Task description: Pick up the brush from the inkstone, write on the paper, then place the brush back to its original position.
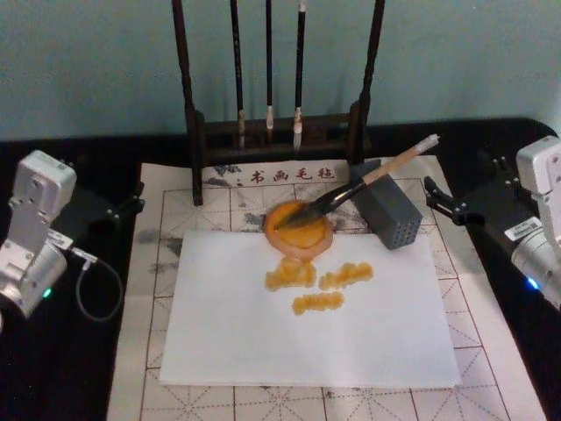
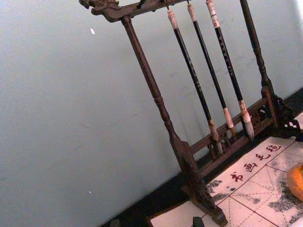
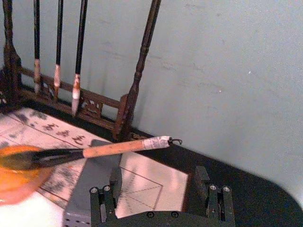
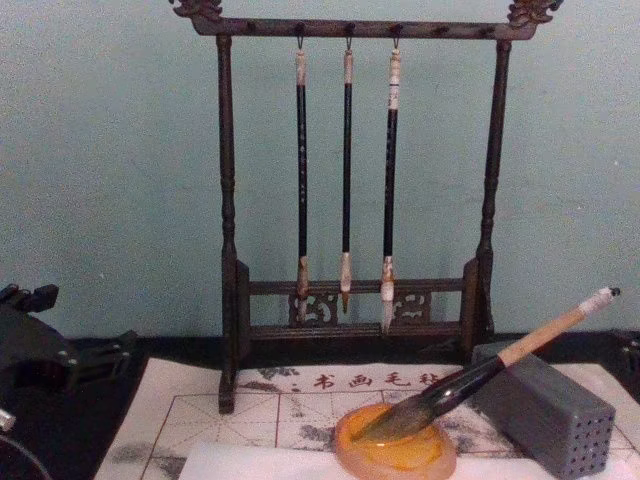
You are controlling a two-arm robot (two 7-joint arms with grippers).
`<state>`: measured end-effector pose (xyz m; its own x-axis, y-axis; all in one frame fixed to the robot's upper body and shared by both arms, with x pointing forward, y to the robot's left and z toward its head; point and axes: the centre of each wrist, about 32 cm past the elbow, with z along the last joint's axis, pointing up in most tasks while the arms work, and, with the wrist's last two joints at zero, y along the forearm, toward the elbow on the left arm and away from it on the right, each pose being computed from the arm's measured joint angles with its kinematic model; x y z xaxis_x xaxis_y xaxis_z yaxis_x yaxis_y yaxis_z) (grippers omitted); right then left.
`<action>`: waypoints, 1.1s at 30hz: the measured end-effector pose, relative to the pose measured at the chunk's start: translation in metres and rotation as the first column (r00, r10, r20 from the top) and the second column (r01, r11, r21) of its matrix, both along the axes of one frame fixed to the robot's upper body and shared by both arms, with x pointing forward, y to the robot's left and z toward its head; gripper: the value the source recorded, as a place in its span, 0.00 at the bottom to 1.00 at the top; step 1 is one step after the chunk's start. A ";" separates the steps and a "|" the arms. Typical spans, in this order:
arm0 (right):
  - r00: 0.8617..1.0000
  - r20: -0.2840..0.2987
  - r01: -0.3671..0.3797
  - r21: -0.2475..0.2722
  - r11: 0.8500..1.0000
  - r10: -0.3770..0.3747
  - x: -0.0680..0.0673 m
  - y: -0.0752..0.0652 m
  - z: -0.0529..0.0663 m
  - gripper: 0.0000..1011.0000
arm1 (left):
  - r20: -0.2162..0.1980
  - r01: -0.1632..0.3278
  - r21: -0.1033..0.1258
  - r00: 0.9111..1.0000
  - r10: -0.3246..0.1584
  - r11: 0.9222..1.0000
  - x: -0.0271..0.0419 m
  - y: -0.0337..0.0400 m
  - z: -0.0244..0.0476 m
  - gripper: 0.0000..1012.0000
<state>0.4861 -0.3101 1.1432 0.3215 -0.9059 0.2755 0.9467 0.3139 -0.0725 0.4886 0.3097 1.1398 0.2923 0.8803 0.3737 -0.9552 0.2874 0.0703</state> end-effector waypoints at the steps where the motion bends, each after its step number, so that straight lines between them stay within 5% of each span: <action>1: 1.000 -0.014 -0.007 0.030 1.000 0.008 0.000 0.000 0.001 0.99 | 0.000 0.000 0.000 1.000 0.000 1.000 0.0000 0.0000 0.0000 0.99; 5: 0.998 -0.059 -0.022 0.123 0.992 0.030 0.000 -0.001 0.004 0.99 | 0.000 0.000 0.000 1.000 0.000 1.000 0.0000 0.0000 0.0000 0.99; 10: 0.990 -0.126 -0.028 0.258 0.966 0.062 0.001 -0.001 0.006 0.99 | 0.000 0.000 0.000 1.000 0.000 1.000 0.0000 0.0000 0.0000 0.99; 12: 0.985 -0.157 -0.023 0.328 0.945 0.078 0.003 -0.001 0.006 0.99 | 0.000 0.000 0.000 1.000 0.000 1.000 0.0000 0.0000 0.0000 0.99; 19: 0.963 -0.240 0.032 0.542 0.840 0.119 0.010 -0.001 0.005 0.99 | 0.000 0.000 0.000 1.000 0.000 1.000 0.0000 0.0000 0.0000 0.99; 20: 0.959 -0.254 0.045 0.582 0.812 0.128 0.012 0.000 0.005 0.99 | 0.000 0.000 0.000 1.000 0.000 1.000 0.0000 0.0000 0.0000 0.99; 22: 0.956 -0.261 0.057 0.614 0.787 0.135 0.014 0.001 0.004 0.99 | 0.000 0.000 0.000 1.000 0.000 1.000 0.0000 0.0000 0.0000 0.99; 23: 0.952 -0.271 0.070 0.647 0.760 0.143 0.016 0.002 0.004 0.99 | 0.000 0.000 0.000 1.000 0.000 1.000 0.0000 0.0000 0.0000 0.99; 26: 0.946 -0.285 0.090 0.692 0.716 0.157 0.019 0.004 0.005 0.99 | 0.000 0.000 0.000 1.000 0.000 1.000 0.0000 0.0000 0.0000 0.99; 29: 0.936 -0.311 0.132 0.747 0.651 0.167 0.024 0.008 0.005 0.99 | 0.000 0.000 0.000 1.000 0.000 1.000 0.0000 0.0000 0.0000 0.99; 30: 0.936 -0.311 0.132 0.747 0.651 0.167 0.024 0.008 0.005 0.99 | 0.000 0.000 0.000 1.000 0.000 1.000 0.0000 0.0000 0.0000 0.99; 31: 0.932 -0.322 0.151 0.764 0.627 0.168 0.026 0.009 0.005 0.99 | 0.000 0.000 0.000 1.000 0.000 1.000 0.0000 0.0000 0.0000 0.99; 33: 0.928 -0.332 0.166 0.777 0.608 0.170 0.028 0.011 0.006 0.99 | 0.000 0.000 0.000 1.000 0.000 1.000 0.0000 0.0000 0.0000 0.99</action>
<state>0.5146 -0.2995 1.1488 0.2395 -0.7094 -0.6629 0.9063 0.4082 -0.1094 0.4886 0.3097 1.1398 0.2923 0.8803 0.3737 -0.9553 0.2873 0.0702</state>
